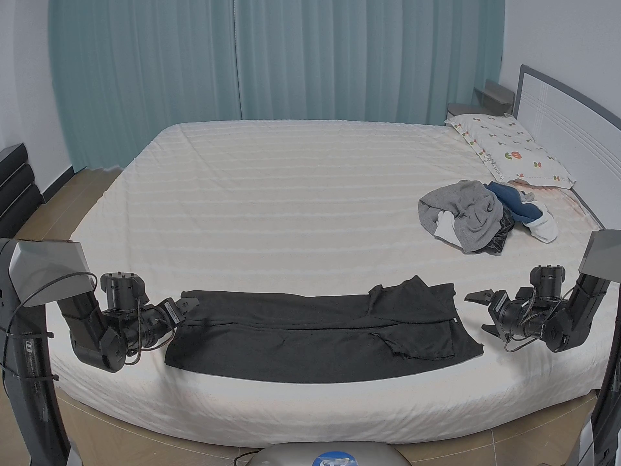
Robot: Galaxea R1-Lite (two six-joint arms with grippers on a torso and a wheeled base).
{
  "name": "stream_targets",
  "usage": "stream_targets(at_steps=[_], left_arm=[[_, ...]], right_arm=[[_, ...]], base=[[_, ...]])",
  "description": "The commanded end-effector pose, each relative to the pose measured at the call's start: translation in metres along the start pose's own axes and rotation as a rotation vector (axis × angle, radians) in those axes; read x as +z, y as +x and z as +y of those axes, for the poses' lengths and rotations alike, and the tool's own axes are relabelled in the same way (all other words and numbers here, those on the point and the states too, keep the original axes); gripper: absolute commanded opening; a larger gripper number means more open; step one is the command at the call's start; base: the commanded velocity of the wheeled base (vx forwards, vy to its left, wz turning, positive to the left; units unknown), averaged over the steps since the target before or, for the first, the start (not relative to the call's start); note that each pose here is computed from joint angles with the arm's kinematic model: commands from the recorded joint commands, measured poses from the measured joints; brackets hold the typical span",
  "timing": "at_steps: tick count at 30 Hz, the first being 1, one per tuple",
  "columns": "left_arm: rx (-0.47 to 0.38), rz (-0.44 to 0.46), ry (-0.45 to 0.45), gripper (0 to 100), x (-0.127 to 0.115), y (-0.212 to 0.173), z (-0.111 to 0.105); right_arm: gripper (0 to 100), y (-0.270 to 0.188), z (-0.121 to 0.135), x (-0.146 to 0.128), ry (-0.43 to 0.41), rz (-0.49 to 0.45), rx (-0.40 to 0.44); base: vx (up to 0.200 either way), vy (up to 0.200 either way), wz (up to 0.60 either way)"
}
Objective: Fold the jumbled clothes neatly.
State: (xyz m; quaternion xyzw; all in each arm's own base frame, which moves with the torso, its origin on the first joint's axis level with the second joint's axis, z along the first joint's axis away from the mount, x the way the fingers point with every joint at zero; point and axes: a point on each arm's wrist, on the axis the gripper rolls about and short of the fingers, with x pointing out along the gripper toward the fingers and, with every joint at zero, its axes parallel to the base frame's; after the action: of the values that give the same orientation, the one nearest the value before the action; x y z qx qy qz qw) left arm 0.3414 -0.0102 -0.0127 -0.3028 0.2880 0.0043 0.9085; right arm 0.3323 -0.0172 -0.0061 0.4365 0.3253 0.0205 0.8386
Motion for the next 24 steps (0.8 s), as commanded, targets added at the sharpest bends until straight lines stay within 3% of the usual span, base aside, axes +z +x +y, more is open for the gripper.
stream_targets(at_steps=[1, 10, 24], left_arm=[[0.009, 0.04, 0.087, 100, -0.012, 0.033, 0.006], [0.026, 0.069, 0.149, 100, -0.025, 0.042, 0.011], [0.052, -0.005, 0.173, 100, -0.019, 0.041, 0.01]], right_arm=[[100, 0.003, -0.003, -0.002, 0.004, 0.015, -0.004], [100, 0.006, -0.001, -0.007, -0.001, 0.03, -0.002], [100, 0.007, 0.0, -0.007, -0.004, 0.032, 0.001]], base=[[0.0, 0.0, 0.0], [0.0, 0.0, 0.0], [0.0, 0.0, 0.0]])
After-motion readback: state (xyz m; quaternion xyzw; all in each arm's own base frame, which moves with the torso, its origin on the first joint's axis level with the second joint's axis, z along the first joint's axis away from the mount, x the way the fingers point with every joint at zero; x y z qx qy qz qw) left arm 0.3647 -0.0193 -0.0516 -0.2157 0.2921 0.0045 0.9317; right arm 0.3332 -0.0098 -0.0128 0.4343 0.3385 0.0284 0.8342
